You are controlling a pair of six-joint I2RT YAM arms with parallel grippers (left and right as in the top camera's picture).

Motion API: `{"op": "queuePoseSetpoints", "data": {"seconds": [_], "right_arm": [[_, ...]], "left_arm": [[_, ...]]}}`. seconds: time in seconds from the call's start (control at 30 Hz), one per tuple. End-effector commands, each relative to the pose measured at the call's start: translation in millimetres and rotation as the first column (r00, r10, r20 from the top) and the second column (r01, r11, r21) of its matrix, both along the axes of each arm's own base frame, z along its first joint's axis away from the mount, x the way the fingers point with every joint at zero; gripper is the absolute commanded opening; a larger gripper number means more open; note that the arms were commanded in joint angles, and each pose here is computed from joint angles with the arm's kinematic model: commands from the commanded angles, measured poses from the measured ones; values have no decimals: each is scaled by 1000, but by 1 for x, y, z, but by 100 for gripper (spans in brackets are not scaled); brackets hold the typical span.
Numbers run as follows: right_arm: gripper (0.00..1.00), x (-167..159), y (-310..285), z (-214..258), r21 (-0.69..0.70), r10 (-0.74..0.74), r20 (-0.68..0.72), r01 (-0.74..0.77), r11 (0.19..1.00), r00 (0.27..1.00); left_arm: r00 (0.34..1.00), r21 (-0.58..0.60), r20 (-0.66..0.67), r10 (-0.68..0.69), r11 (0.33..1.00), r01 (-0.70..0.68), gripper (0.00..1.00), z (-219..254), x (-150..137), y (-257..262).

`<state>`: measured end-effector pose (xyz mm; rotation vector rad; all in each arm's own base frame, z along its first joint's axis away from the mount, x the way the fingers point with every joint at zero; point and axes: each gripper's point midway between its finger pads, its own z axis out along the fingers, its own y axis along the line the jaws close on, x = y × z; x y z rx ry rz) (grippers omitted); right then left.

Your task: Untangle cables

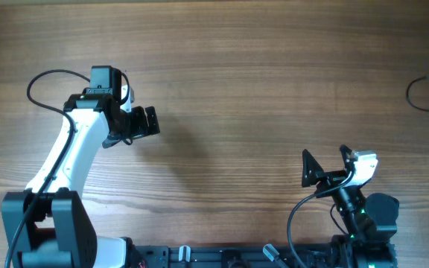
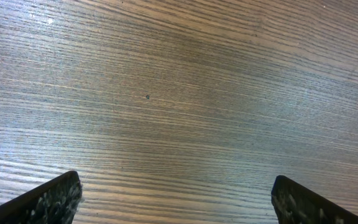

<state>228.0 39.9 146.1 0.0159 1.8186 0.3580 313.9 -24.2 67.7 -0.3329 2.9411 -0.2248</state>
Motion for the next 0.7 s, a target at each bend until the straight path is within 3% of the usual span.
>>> {"op": "queuePoseSetpoints", "data": {"seconds": [0.0,0.17,0.4,0.67], "right_arm": [[100,0,-1,4,6,-12,18,12,1000,1000],[100,0,-1,4,6,-12,18,12,1000,1000],[100,0,-1,4,6,-12,18,12,1000,1000],[100,0,-1,4,6,-12,18,12,1000,1000]], "left_arm": [[1000,-9,20,-20,1000,20,100,5,-1,-3],[999,-63,29,-17,998,19,100,11,-1,-12],[975,-35,220,-13,999,21,100,66,1,-7],[896,-31,444,4,999,11,100,146,-36,-5]]}}
